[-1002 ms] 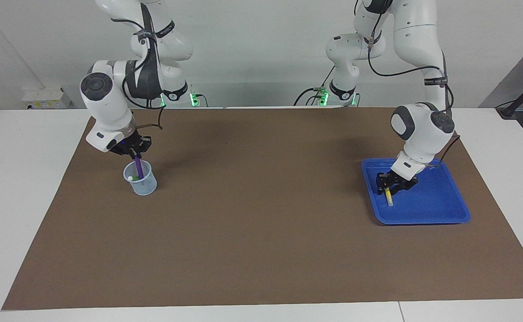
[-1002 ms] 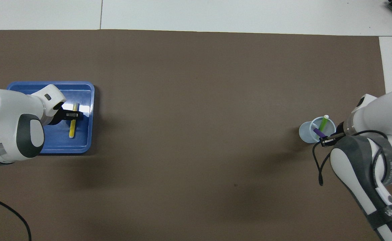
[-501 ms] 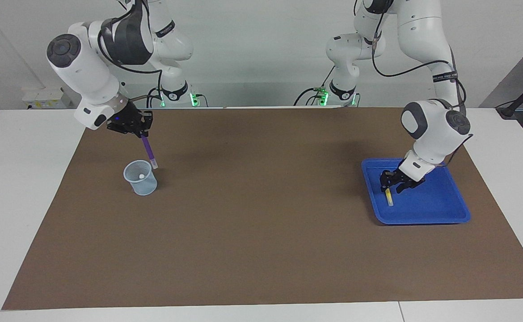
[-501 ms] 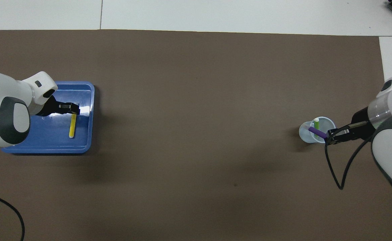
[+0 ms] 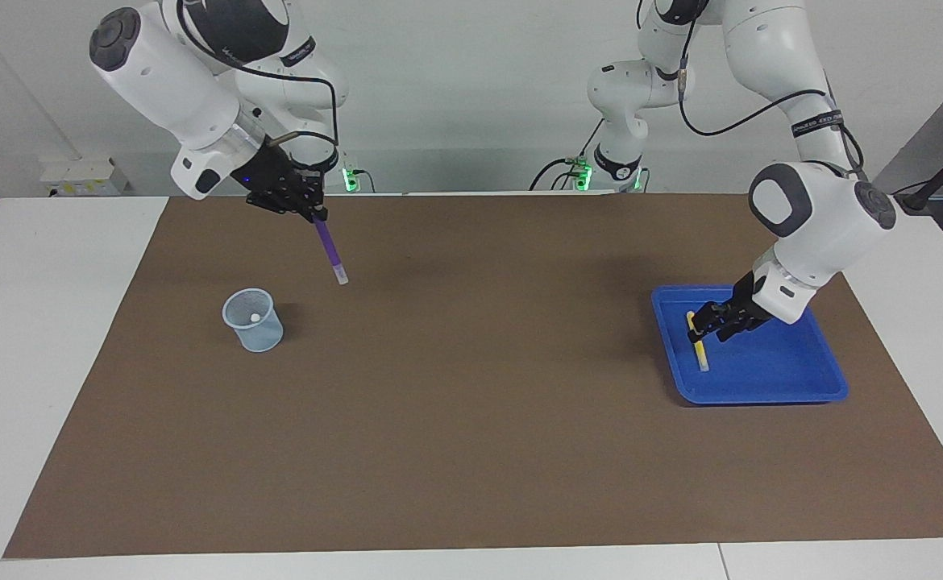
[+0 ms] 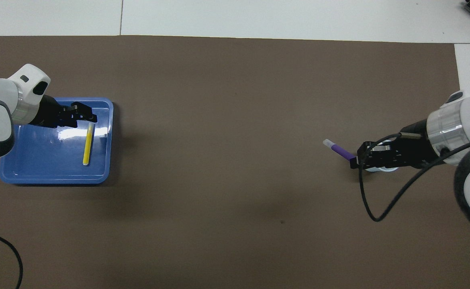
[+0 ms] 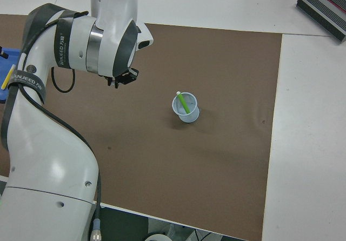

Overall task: Right arm passes pens to left for tray arrangement
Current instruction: 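Lift the purple pen from the cup with the right gripper toward the left gripper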

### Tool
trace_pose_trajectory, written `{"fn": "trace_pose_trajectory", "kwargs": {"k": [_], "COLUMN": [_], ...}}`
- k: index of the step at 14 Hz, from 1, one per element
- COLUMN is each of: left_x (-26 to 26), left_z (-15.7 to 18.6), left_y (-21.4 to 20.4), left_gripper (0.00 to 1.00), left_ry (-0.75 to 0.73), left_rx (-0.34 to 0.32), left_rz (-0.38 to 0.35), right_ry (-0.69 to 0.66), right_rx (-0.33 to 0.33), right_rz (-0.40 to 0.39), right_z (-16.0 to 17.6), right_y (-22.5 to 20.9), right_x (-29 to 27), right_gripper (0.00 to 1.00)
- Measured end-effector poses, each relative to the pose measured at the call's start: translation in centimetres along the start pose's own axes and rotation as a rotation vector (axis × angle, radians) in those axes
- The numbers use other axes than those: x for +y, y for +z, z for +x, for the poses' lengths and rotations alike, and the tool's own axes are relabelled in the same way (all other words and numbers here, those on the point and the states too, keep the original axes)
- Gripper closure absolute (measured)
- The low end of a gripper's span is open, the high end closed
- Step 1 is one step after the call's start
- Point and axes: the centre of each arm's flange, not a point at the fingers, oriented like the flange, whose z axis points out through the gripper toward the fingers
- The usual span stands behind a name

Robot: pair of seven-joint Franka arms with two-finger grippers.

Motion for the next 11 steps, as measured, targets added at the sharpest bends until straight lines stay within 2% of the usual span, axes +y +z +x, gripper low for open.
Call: {"fn": "trace_pose_trajectory", "kwargs": {"k": [2,4,7,11], "left_x": [1.1,2.2,4.1,7.3], "left_z": [0.0,-0.3,-1.0,-2.5], "left_y": [-1.4,-3.0,-5.3,-6.6], "left_gripper": [0.29,0.30,0.26,0.26], "left_ry": [-0.157,-0.303,-0.489,-0.657], "left_rx": [0.015,0.020,0.005,-0.092], "left_rz": [-0.103,-0.188,-0.300,-0.404], "right_ry": [0.072,0.102,0.124,0.159], "right_rx": [0.034,0.036,0.045,0.155], "right_rz": [0.009,0.064,0.216,0.411], "right_z": [-0.8,-1.7,-2.1,-3.6], "right_y": [1.6,3.0,3.8,6.6], "right_x": [-4.1,-7.2,-9.5,-13.8], "right_gripper": [0.82,0.82,0.82,0.82]}}
